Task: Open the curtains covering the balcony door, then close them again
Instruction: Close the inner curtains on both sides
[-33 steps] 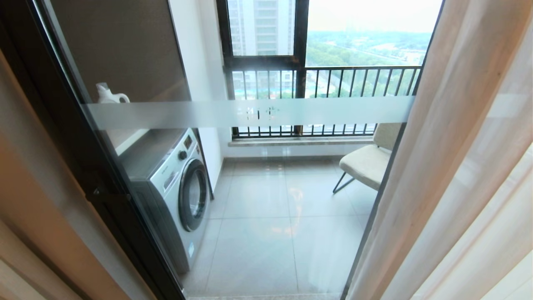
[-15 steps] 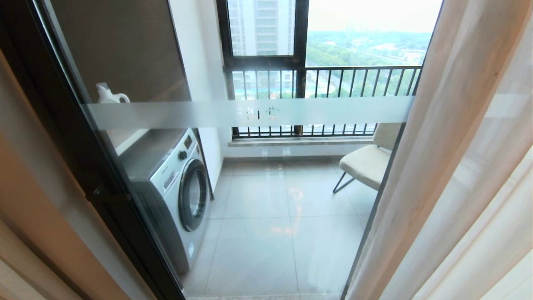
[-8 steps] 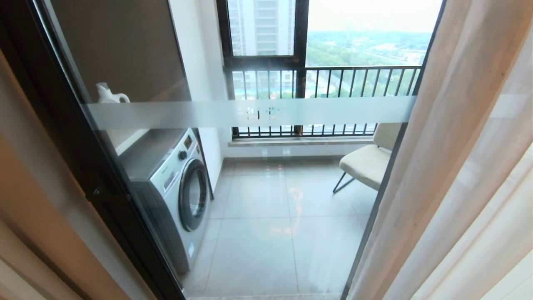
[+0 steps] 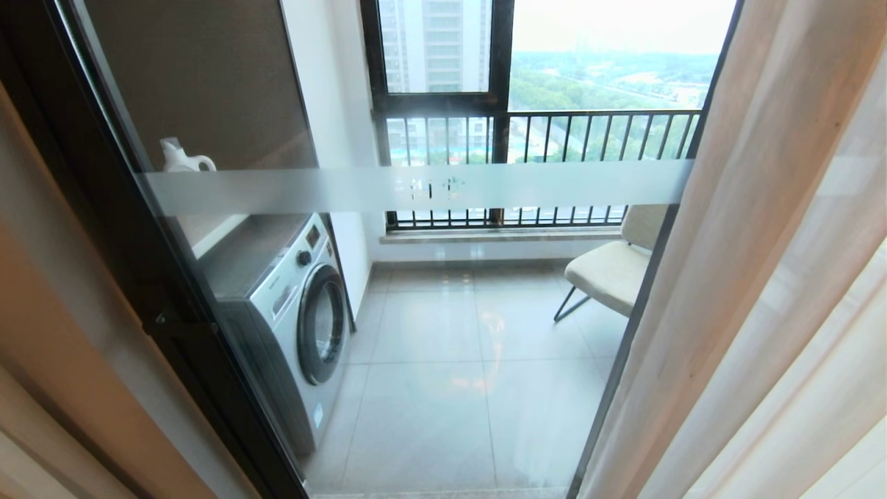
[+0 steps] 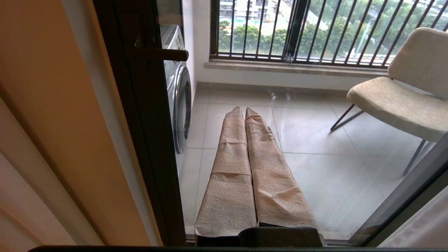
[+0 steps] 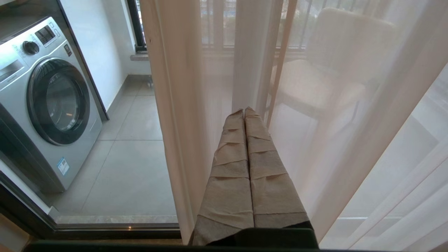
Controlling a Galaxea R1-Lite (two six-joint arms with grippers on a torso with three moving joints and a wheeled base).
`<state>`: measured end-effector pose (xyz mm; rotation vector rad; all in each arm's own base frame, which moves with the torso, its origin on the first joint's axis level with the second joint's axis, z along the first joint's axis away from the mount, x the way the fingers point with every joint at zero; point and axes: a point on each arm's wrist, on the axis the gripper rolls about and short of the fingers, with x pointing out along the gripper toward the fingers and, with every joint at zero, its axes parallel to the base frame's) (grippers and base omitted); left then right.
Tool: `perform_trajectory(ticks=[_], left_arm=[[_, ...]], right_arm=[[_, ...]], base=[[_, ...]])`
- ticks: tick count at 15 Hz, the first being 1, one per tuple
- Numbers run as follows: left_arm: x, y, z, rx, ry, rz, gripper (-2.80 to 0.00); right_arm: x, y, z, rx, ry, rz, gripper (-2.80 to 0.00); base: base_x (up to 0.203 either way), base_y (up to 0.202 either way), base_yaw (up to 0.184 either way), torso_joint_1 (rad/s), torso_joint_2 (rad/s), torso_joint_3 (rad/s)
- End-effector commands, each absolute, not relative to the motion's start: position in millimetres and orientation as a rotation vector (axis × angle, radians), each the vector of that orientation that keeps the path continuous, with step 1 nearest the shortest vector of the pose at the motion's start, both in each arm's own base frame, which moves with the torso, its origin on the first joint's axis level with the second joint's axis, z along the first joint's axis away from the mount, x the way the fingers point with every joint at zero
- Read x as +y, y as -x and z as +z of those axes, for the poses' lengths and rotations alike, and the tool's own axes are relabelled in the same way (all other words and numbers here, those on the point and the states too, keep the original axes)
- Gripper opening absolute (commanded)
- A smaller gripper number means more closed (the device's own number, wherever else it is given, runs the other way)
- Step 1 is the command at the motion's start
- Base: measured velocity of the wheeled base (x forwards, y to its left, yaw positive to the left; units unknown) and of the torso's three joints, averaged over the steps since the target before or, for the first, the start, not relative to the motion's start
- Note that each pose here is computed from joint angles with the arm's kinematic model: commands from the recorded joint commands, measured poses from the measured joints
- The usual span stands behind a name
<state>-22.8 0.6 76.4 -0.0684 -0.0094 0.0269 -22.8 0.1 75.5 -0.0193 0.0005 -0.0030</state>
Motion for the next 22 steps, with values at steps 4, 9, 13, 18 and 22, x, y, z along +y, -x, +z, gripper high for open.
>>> perform_trajectory(ticks=[4,9,13,18,22], left_arm=[[0.6,22.8,76.4,-0.01,0.069,0.027,-2.8],[0.6,22.8,76.4,-0.01,0.069,0.027,-2.8],[0.6,22.8,76.4,-0.01,0.069,0.027,-2.8],[0.6,22.9,76.8,-0.011,0.069,0.027,-2.8],[0.6,22.8,76.4,-0.01,0.069,0.027,-2.8]], right_arm=[[0.1,22.8,75.5,0.0,0.02,-0.003,-2.8],[0.1,22.8,75.5,0.0,0.02,-0.003,-2.8],[0.1,22.8,75.5,0.0,0.02,-0.003,-2.8],[0.1,22.8,75.5,0.0,0.02,-0.003,-2.8],[0.1,22.8,75.5,0.0,0.02,-0.003,-2.8]], base=[[0.0,0.0,0.0,0.0,0.0,0.0],[0.0,0.083,0.001,0.005,0.0,0.001],[0.0,0.19,0.001,0.001,0.0,0.003],[0.0,0.191,0.0,0.0,0.0,0.002],[0.0,0.157,0.0,0.001,0.0,0.002]])
